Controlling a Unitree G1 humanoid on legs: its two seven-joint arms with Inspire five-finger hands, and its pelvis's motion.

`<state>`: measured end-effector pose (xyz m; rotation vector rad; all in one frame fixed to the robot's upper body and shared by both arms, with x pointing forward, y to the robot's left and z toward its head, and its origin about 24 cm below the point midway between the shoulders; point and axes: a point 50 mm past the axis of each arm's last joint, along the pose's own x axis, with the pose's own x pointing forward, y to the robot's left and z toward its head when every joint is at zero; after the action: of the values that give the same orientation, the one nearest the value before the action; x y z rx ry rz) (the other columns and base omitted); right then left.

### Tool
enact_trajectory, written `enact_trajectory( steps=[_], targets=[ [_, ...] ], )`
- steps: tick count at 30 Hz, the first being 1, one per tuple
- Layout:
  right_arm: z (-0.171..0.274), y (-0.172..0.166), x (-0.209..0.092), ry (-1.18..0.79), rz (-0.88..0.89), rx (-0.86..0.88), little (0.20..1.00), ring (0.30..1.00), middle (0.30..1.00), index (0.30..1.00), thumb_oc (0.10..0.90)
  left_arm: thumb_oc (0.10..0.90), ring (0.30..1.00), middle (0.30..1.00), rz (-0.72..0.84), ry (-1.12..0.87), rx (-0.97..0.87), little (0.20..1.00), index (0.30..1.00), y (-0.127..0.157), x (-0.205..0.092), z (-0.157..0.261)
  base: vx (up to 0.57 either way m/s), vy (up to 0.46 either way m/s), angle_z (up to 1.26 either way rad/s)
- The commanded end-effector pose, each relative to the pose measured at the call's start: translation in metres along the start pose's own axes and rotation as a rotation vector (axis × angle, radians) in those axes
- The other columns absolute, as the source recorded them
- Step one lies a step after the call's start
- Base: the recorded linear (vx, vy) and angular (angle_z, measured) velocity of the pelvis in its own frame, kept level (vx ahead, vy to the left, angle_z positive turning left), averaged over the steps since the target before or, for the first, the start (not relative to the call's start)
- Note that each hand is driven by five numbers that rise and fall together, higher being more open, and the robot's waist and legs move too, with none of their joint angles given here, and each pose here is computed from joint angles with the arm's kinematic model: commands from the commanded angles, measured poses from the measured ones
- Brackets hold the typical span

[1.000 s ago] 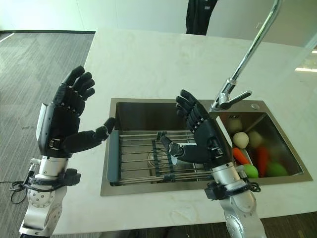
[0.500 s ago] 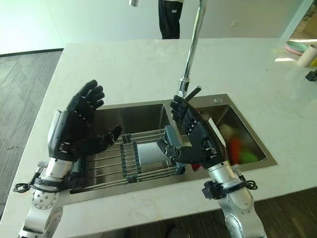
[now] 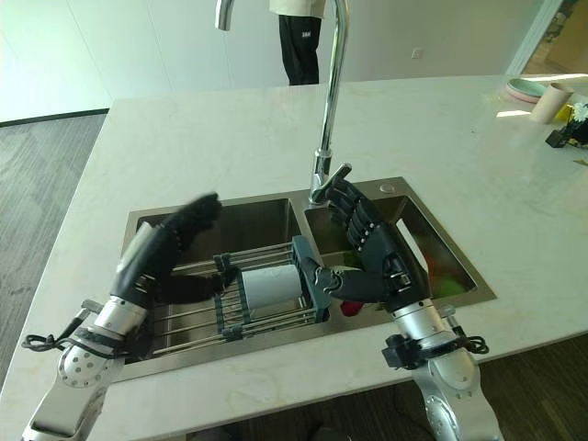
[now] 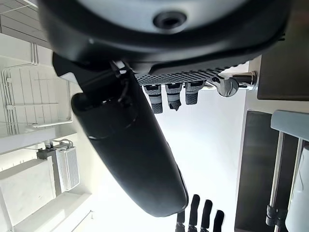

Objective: Place the dishes in the dishwasher.

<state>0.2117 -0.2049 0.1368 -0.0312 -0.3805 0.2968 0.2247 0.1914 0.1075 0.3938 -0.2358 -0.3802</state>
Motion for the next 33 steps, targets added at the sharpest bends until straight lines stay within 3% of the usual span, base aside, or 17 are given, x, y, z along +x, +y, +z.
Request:
enact_trajectory(
  steps=[1, 8, 19, 33],
  targets=[
    [0.039, -0.012, 0.016, -0.231, -0.028, -0.068, 0.9, 0.9, 0.9, 0.9, 0.8, 0.8, 0.9, 0.9, -0.013, -0.202, 0.097, 0.9, 0.9, 0.008, 0.013, 0.037, 0.01, 0.02, -0.1],
    [0.045, -0.017, 0.021, -0.246, -0.038, -0.099, 0.9, 0.9, 0.9, 0.9, 0.8, 0.8, 0.9, 0.9, -0.136, -0.208, 0.331, 0.9, 0.9, 0.02, 0.026, 0.054, 0.01, 0.04, -0.04],
    [0.045, -0.018, 0.028, -0.235, -0.025, -0.115, 0.9, 0.9, 0.9, 0.9, 0.8, 0.8, 0.9, 0.9, -0.155, -0.196, 0.491, 0.9, 0.9, 0.024, 0.041, 0.061, 0.01, 0.039, -0.06],
    [0.041, -0.016, 0.03, -0.221, -0.014, -0.104, 0.9, 0.9, 0.9, 0.9, 0.8, 0.8, 0.9, 0.9, -0.152, -0.091, 0.464, 0.9, 0.9, 0.021, 0.052, 0.043, 0.0, 0.007, -0.04]
  ],
)
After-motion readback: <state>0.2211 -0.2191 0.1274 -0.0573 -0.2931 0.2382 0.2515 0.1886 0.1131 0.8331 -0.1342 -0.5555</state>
